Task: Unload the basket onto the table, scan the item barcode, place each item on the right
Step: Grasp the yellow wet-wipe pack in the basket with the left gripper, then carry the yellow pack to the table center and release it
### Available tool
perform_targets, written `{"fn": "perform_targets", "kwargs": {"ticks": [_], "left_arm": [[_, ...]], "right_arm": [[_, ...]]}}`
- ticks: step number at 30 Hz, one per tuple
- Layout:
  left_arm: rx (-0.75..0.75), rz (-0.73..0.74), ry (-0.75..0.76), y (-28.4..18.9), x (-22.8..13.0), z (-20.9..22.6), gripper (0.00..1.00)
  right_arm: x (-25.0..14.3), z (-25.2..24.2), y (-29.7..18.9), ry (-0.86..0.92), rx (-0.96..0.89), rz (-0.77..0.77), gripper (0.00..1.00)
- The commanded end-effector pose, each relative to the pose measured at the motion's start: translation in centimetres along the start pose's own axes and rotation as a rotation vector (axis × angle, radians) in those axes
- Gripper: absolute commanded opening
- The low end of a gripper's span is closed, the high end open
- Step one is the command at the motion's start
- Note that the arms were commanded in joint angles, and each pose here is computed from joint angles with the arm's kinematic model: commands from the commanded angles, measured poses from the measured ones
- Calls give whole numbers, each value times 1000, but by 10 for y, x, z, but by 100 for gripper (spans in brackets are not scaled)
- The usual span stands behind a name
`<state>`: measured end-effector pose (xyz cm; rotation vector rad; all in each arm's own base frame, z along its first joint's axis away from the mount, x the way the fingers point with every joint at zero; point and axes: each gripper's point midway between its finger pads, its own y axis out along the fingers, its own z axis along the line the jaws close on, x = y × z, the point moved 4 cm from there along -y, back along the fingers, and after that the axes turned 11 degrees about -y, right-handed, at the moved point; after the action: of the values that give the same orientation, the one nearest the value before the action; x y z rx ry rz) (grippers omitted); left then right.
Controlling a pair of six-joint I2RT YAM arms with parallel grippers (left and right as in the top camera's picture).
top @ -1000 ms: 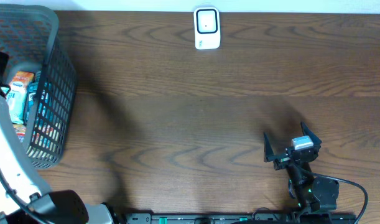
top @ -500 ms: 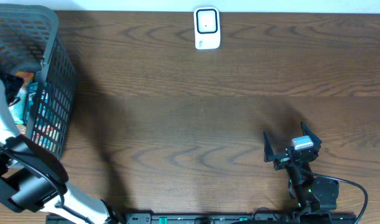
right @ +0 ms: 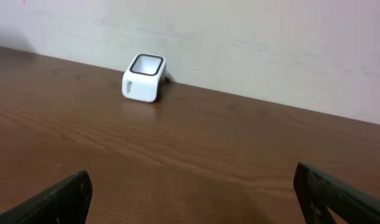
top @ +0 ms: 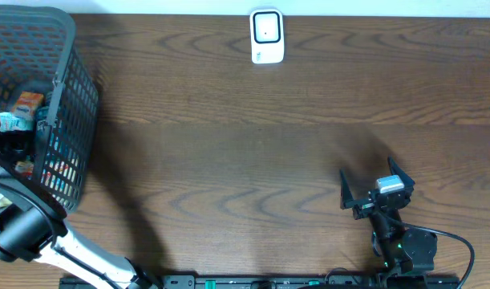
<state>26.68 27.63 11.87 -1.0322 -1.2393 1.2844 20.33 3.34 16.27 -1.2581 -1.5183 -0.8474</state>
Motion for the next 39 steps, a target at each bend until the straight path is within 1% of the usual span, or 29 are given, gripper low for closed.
{"fn": "perform_targets", "kwargs": {"ticks": [1,8,9,10,11,12,13,14,18,22,25,28,31,34,35,37,38,39], "left_arm": [[26,46,1,9,-12,6,98],[76,80,23,61,-31,21,98],[79,83,33,69,-34,23,94],[80,85,47,76,-37,25,80],[78,85,68,81,-38,26,49],[76,85,86,82,-38,26,29],[73,83,101,82,-38,26,15],[65,78,103,79,-37,24,8],[-19,13,92,44,-24,14,7],[-204,-130,63,-28,-5,1,7],[-423,-277,42,-107,5,-3,8],[-721,-347,70,-185,-5,-6,7],[-1106,-367,188,-273,-39,-1,7],[-1375,-389,374,-340,-89,17,7],[-1442,-388,471,-356,-112,23,7],[-1556,-362,742,-376,-167,33,8],[-1600,-324,899,-379,-198,38,7],[-1625,-248,1064,-374,-233,46,7]], "right_arm": [[0,1,0,-4,7,-3,99],[0,1,0,-4,7,-3,99],[0,1,0,-4,7,-3,99],[0,1,0,-4,7,-3,99],[0,1,0,-4,7,-3,99],[0,1,0,-4,7,-3,99],[0,1,0,-4,7,-3,99],[0,1,0,-4,7,-3,99],[0,1,0,-4,7,-3,99],[0,1,0,-4,7,-3,99],[0,1,0,-4,7,-3,99],[0,1,0,-4,7,-3,99],[0,1,0,-4,7,-3,99],[0,1,0,-4,7,-3,99],[0,1,0,-4,7,-3,99],[0,1,0,-4,7,-3,99],[0,1,0,-4,7,-3,99],[0,1,0,-4,7,-3,99]]}}
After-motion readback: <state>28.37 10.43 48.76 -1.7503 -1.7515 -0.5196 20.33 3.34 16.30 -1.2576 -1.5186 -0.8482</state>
